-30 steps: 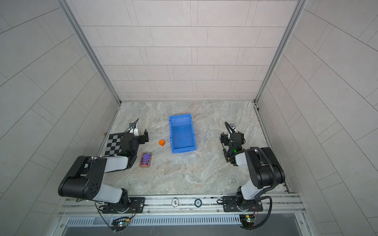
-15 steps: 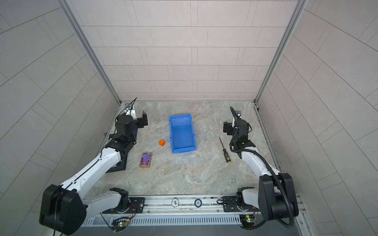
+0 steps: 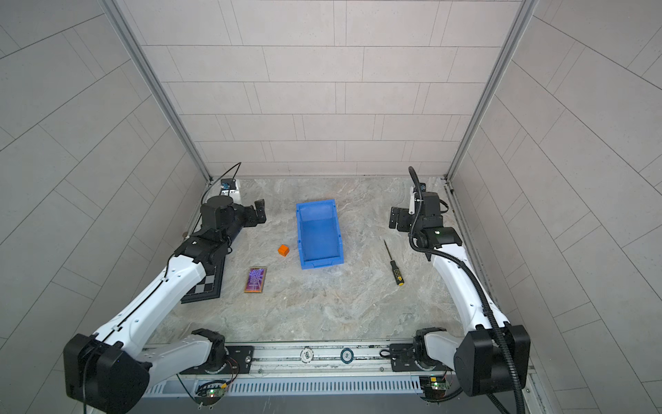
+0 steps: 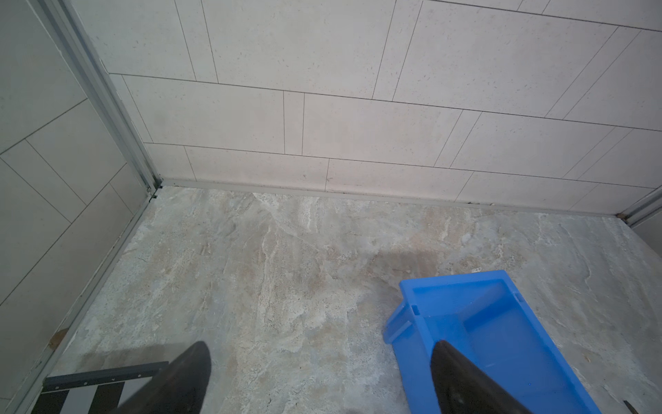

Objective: Put the screwdriver in the bin
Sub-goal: Pick up the screwdriver from the middle-right of the table.

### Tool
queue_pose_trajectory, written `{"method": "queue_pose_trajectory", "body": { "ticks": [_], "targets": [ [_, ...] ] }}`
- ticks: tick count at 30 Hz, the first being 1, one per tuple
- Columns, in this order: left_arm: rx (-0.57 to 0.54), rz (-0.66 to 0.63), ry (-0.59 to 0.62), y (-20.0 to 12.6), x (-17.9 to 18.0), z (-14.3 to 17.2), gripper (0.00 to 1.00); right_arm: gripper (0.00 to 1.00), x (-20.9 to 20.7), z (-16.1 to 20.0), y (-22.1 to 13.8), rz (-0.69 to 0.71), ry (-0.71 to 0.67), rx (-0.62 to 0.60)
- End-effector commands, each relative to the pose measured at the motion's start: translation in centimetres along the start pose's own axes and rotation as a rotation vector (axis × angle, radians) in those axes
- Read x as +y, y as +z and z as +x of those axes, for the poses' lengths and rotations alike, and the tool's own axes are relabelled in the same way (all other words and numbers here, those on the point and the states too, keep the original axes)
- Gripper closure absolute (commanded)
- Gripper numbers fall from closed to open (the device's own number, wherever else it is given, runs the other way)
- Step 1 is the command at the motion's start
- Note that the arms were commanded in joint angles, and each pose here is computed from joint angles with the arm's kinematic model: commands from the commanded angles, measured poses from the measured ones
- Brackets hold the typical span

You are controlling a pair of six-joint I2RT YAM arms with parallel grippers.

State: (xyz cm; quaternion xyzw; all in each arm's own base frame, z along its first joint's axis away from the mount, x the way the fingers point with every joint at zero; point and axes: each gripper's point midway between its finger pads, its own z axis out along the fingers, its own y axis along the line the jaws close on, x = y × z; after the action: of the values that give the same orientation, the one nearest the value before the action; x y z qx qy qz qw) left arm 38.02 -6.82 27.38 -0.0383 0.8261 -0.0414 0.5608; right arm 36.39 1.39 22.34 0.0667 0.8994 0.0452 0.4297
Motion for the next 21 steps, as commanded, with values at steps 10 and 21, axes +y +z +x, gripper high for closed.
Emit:
{"method": "queue_pose_trajectory", "body": {
  "ticks": [10,21],
  "targets": [
    [0.01,-0.011,-0.053,-0.4,0.2,-0.7,0.01,0.01,0.7,8.1,-0.3,-0.003,-0.007,0.235],
    [0.028,-0.062,-0.041,0.2,0.9,-0.1,0.01,0.02,-0.9,13.7,-0.6,0.069,0.027,0.357]
  ]
}}
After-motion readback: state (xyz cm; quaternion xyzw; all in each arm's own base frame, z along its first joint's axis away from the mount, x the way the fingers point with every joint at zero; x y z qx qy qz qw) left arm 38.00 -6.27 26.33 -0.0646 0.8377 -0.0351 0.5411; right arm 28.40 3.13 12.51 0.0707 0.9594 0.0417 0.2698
